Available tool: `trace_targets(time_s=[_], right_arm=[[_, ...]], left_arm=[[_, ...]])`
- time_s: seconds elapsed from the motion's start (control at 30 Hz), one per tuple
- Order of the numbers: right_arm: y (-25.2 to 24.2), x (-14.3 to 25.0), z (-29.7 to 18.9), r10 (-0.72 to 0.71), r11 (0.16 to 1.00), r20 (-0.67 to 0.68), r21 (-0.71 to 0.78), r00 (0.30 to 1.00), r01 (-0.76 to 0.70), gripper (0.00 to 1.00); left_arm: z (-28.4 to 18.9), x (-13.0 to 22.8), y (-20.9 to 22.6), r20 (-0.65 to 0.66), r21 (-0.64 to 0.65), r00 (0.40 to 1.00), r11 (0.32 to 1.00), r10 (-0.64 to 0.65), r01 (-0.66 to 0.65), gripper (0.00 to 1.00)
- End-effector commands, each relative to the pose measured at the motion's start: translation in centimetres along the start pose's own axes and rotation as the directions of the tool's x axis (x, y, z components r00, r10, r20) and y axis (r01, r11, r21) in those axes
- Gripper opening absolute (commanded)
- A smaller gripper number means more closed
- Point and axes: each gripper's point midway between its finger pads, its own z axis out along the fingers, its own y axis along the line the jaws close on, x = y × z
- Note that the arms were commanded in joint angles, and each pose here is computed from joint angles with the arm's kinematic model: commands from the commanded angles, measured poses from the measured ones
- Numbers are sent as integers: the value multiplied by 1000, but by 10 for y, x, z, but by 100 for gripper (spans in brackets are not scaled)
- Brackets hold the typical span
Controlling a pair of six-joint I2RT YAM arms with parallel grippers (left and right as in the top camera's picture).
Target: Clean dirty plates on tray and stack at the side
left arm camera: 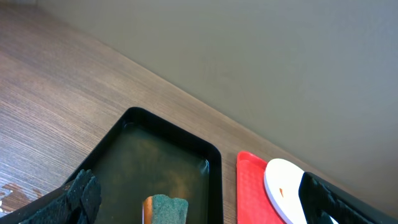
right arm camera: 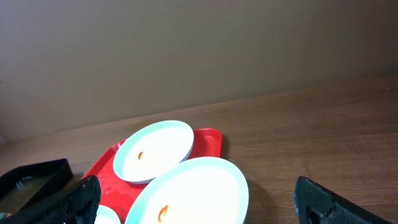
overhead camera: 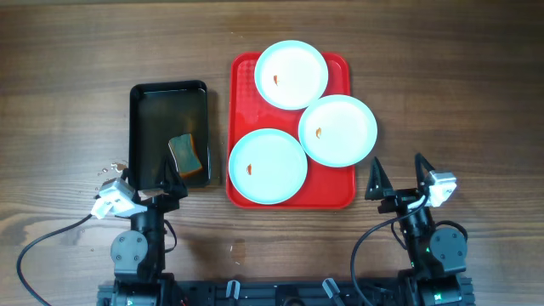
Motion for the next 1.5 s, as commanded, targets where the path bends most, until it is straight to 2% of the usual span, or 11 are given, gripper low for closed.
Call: trace_targets(time_s=[0.0,0.43,0.57,0.63,0.73,0.93,1.0,1.1,1.23,1.4,1.47], right_arm=[[-1,-2,0,4,1000,10,2,1000,-4,100],[2,-1,0,12,1000,5,-13,1000,-12,100],[11,1,-1,133,989,-18,-64,991,-134,100],[22,4,-2,217,968,-51,-118,975,-222,100],[36,10,-3,211,954,-105,-194,972,-228,100],[63,-3,-7,104,937,-159,-315,982,-150,100],[69,-19,-6,82,937,-172,-321,982,-135,100],[78,-45,1,59,940,-235,-314,970,-133,100],[84,-64,18,61,952,-406,-251,912,-175,100],[85,-72,44,103,965,-631,-124,769,-231,100],[85,-72,55,89,970,-687,-105,721,-220,100]], left_arm=[[0,2,-2,-5,12,1000,1000,-9,9,100],[0,2,-2,-6,13,1000,1000,-9,9,100],[0,2,-3,-6,16,1000,1000,-10,10,100],[-1,0,-13,-7,70,1000,997,-17,18,100],[-1,5,-11,-26,65,1000,998,-16,18,100],[-11,-9,-62,-37,326,995,940,-92,99,100],[-16,-19,-75,-13,385,995,918,-95,93,100],[-21,-32,-83,-5,401,995,911,-96,90,100],[-24,-45,-87,-86,328,993,939,-79,103,100],[-17,-69,-94,-223,177,973,979,-57,97,100],[-10,-79,-99,-288,123,958,991,-14,52,100]])
